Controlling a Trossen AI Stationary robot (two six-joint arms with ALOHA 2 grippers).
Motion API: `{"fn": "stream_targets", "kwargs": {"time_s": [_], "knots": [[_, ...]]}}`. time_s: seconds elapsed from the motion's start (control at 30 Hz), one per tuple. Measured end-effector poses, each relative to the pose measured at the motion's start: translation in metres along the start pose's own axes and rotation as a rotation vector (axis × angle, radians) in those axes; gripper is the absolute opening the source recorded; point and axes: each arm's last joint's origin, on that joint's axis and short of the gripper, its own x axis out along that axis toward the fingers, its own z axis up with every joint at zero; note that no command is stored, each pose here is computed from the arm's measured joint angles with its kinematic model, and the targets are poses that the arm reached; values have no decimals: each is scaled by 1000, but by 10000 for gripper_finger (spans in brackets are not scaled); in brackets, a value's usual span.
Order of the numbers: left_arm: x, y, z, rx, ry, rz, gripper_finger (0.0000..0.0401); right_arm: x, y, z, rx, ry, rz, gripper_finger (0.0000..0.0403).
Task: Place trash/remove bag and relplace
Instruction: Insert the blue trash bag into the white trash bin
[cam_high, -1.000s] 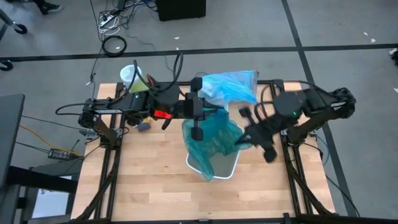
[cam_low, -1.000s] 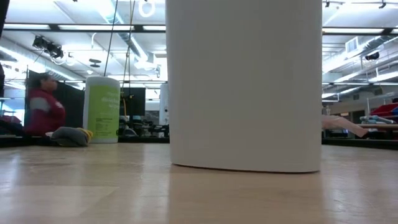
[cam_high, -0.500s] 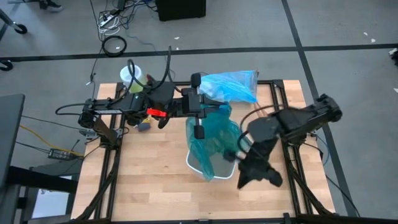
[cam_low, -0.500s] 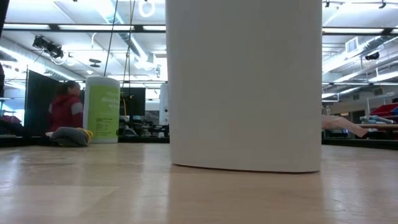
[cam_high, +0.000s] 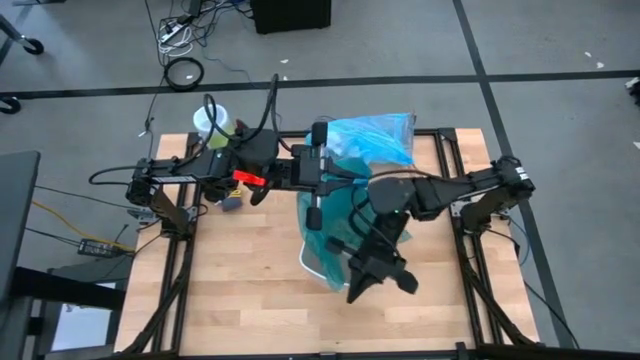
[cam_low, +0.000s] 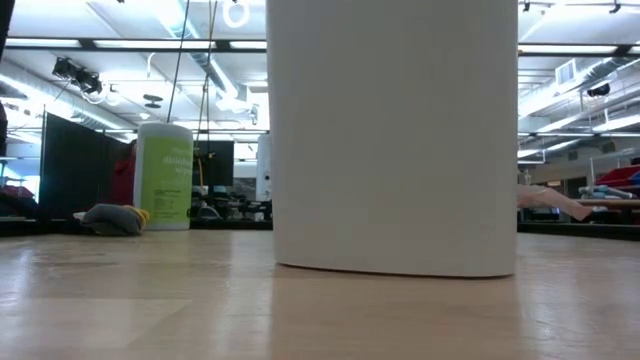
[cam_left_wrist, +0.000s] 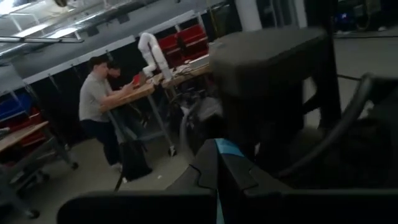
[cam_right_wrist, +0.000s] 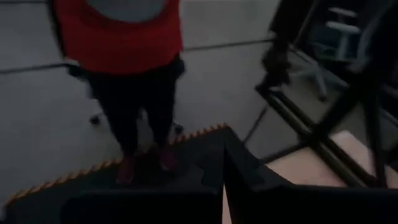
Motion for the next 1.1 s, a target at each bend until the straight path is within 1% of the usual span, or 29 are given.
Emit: {"fn": "stream_targets", "kwargs": {"time_s": [0.07, 0.13, 0.37, 0.53, 0.63, 0.77, 0.9, 1.0, 1.07, 1.1], "knots": [[0, 0, 1, 0, -13, -12, 3, 2, -8, 2, -24, -22, 2, 0], [-3, 0, 3, -1, -19, -17, 3, 6, -17, 0, -15, -20, -4, 0], [-9, 3, 10, -3, -62, -18, 4, 29, -48, -18, 95, 26, -37, 0], [-10, 2, 14, -27, -85, -24, 4, 28, -58, -22, 186, 31, -112, 0], [-10, 2, 14, -28, -85, -34, 4, 25, -57, -21, 204, 24, -148, 0], [-10, 2, 14, -28, -88, -37, 4, 12, -46, -17, 227, 30, -205, 0], [-10, 2, 14, -28, -86, -42, 4, -3, -38, -23, 291, 88, -372, 0], [-10, 2, 14, -28, -88, -41, 4, -13, -33, -25, 307, 95, -502, 0], [-10, 1, 13, -28, -85, -43, 4, -17, -31, -25, 312, 98, -544, 0], [-10, 1, 13, -28, -84, -43, 4, -17, -30, -25, 315, 105, -535, 0]]}}
